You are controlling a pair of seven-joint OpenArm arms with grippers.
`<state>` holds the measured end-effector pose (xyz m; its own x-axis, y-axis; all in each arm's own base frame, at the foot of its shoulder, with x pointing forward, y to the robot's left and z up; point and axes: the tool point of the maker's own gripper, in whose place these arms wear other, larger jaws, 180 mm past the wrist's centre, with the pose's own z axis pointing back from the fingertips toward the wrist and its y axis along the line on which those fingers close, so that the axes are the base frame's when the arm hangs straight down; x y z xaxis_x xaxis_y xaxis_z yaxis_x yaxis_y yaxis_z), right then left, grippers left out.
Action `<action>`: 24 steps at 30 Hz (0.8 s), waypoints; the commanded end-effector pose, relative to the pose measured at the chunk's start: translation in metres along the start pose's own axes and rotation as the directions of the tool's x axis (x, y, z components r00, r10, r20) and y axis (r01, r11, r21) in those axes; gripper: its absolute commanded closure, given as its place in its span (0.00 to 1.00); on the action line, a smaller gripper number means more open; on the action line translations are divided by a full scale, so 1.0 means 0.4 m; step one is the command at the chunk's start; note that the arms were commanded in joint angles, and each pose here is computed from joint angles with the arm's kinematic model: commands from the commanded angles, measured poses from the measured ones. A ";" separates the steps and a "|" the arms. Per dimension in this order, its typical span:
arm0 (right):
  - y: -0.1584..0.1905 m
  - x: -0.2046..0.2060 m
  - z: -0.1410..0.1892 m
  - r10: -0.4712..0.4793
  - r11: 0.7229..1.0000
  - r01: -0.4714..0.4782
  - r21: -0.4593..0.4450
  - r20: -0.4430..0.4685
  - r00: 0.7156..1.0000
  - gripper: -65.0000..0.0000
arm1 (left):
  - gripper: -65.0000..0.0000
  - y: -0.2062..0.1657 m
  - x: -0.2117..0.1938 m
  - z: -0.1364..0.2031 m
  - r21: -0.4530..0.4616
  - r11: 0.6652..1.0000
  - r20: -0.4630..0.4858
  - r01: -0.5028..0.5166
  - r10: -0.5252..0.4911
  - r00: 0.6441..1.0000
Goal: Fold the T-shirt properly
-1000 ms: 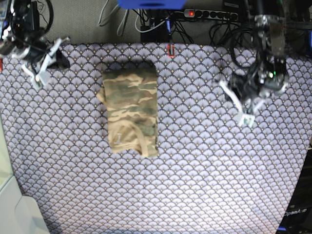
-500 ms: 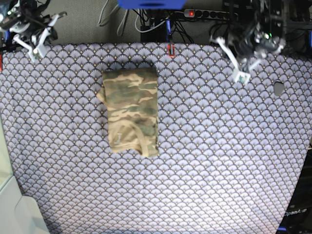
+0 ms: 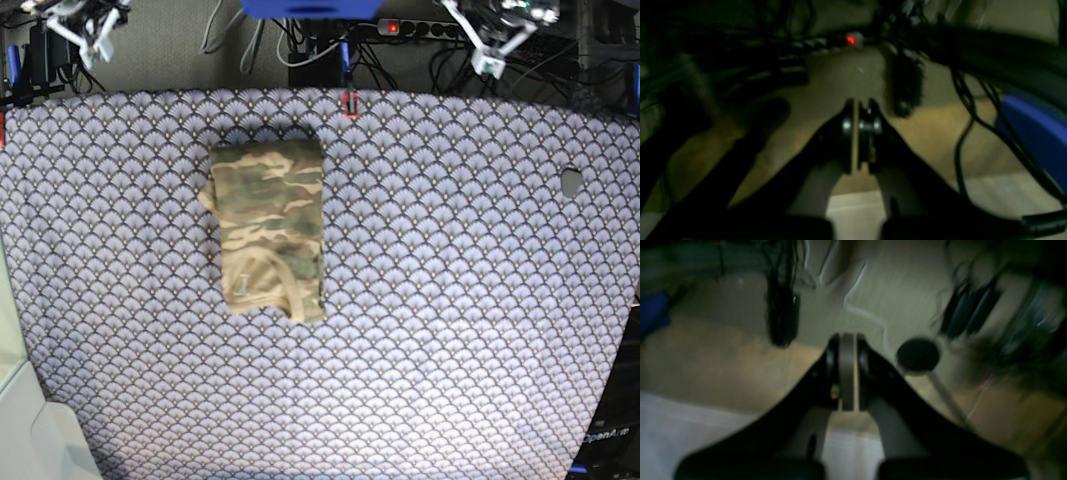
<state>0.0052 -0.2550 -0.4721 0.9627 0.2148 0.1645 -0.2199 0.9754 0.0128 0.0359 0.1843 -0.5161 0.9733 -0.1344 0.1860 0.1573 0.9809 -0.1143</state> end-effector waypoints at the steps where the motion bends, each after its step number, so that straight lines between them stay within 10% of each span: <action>1: -0.009 -0.002 -0.013 -0.011 1.000 0.011 0.003 0.014 1.000 1.00 | 1.00 0.001 -0.017 -0.008 -0.002 1.000 -0.006 -0.005 0.005 1.000; 16: 0.098 -0.174 -0.309 -0.315 0.927 0.312 0.208 -0.022 0.949 1.00 | 1.00 0.001 -0.141 -0.177 -0.026 0.998 -0.078 -0.059 0.057 0.995; 24: 0.118 -0.217 -0.366 -0.177 0.980 0.181 0.087 -0.055 0.983 1.00 | 1.00 0.071 -0.159 -0.232 0.037 0.990 -0.006 -0.136 0.137 0.991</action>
<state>-0.0639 -0.2138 -0.6317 0.9939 0.0401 0.1025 -0.0542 0.9888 0.1390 -0.0012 0.2034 -0.6228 0.9850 0.0063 0.1722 0.0125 0.9941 -0.1078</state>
